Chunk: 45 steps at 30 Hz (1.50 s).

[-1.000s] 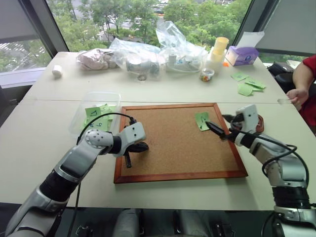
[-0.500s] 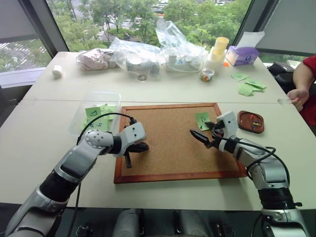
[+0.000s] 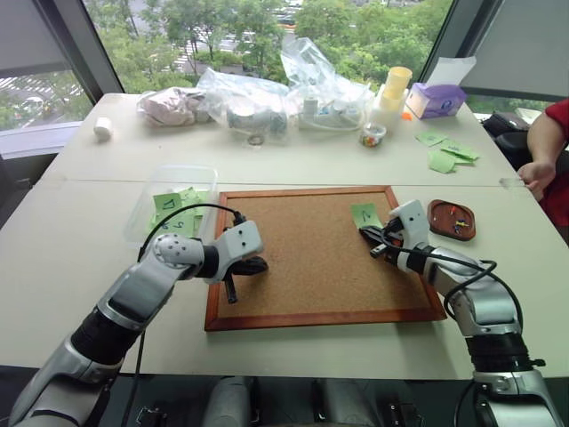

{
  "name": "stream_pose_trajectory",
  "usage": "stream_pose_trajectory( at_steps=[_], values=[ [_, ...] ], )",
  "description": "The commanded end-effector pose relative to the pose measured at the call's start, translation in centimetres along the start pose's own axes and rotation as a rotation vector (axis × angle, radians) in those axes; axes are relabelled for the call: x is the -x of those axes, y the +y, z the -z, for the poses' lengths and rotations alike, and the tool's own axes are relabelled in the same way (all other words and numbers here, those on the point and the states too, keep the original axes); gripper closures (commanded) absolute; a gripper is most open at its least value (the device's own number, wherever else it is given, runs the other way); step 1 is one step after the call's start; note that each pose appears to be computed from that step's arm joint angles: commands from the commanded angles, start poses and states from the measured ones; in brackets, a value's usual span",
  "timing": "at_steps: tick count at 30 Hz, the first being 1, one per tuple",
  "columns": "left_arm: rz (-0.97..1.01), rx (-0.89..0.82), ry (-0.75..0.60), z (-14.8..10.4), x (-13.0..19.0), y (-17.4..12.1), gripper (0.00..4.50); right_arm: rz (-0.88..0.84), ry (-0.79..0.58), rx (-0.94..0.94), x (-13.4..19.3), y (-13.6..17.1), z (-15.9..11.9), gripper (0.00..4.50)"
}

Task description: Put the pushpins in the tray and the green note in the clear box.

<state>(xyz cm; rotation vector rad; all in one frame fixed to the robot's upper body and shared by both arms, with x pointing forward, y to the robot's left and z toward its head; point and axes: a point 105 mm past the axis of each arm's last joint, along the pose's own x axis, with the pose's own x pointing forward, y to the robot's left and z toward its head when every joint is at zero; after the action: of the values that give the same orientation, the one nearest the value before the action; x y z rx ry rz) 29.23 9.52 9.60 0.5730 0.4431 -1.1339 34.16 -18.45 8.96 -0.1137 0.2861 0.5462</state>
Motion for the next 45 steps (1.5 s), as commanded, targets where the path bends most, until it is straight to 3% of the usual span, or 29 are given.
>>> stream_pose_trajectory(
  at_steps=[1,9,23,26,29,36,39,45],
  values=[
    [0.031,0.032,0.045,1.3,-0.6,-0.8,4.50,-0.035,-0.029,0.014,-0.3,0.9,-0.5,4.45],
    [0.042,0.024,0.055,1.6,-0.5,-0.9,4.50,0.019,-0.214,0.077,1.6,-0.1,-5.2,4.45],
    [0.057,0.019,0.047,1.4,-0.7,-0.7,4.50,0.007,-0.259,0.142,2.4,0.9,-7.4,4.45],
    [0.066,0.082,-0.053,-0.4,-0.2,-0.3,4.50,0.001,-0.253,0.158,2.5,1.1,-7.4,4.45],
    [0.083,0.203,-0.216,-3.7,1.4,0.9,3.49,-0.013,-0.245,0.182,2.5,1.4,-7.4,4.50],
    [0.068,0.433,-0.494,-8.6,4.3,4.4,0.03,-0.030,-0.239,0.237,2.7,1.8,-7.8,4.50],
    [0.059,0.627,-0.610,-11.0,3.4,6.4,0.03,-0.048,-0.242,0.280,2.7,2.2,-8.3,4.50],
    [0.175,0.945,-0.657,-14.3,-1.5,7.1,0.03,-0.064,-0.258,0.340,2.6,3.0,-9.3,4.50]
  ],
)
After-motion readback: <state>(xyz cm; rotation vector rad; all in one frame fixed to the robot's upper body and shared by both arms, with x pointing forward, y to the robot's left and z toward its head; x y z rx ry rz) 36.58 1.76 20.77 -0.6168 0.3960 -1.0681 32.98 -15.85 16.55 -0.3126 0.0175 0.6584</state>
